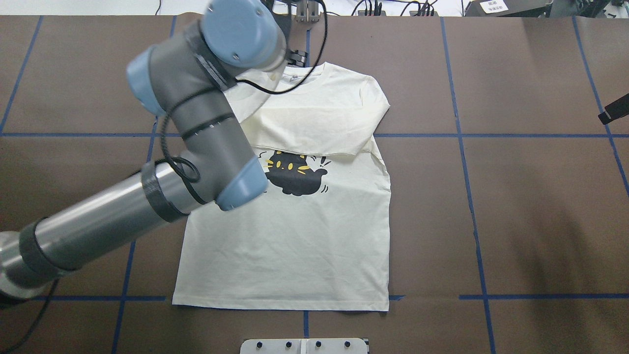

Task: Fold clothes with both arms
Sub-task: 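Fold the held sleeve with the left gripper across the chest toward the collar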

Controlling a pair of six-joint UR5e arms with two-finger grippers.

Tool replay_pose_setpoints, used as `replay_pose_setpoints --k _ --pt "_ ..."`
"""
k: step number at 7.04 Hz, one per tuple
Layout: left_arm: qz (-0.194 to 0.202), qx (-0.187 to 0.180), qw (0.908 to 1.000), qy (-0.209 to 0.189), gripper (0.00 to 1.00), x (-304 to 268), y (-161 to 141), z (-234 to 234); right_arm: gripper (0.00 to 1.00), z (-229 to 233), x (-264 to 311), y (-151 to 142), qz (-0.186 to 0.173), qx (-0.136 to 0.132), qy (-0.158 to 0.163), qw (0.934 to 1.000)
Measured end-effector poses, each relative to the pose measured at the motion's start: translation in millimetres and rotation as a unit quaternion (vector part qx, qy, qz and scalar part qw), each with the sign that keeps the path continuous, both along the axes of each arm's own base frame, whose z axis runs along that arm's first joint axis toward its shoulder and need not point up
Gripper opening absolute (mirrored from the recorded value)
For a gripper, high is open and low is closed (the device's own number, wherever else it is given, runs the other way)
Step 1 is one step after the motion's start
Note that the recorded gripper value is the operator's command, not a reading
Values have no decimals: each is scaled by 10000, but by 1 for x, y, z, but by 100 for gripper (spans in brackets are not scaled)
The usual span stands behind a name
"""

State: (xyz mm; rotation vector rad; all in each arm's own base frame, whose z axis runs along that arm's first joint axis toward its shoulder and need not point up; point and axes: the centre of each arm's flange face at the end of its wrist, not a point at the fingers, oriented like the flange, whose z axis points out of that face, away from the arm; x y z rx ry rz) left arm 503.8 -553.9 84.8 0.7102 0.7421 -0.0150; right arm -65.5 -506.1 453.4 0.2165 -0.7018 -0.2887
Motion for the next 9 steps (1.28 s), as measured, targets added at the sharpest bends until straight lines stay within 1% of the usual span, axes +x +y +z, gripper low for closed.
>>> replay_pose_setpoints --k 1,2,3,4,5,6,7,8,9 --pt "34 205 9998 3 0 44 36 -7 100 1 2 0 16 -8 4 10000" --pt "156 387 9991 13 0 78 66 -5 100 2 4 1 28 -16 7 10000" --pt "250 571 9981 -10 2 107 86 3 100 3 5 1 40 -20 9 10000" --pt "317 711 9970 16 15 129 95 12 100 3 6 1 49 -22 11 10000" --pt "361 780 9963 78 53 143 98 15 100 3 7 1 57 -23 14 10000" --pt "380 817 9958 172 100 150 99 8 100 3 7 1 64 -24 16 10000" --pt "313 794 9947 582 100 150 101 -4 100 2 7 0 75 -23 15 10000" --pt "216 604 9904 1223 100 151 104 -10 100 0 6 -1 83 -17 3 10000" --pt "195 395 9864 1584 100 153 103 -7 100 -5 4 -3 86 20 -21 10000"
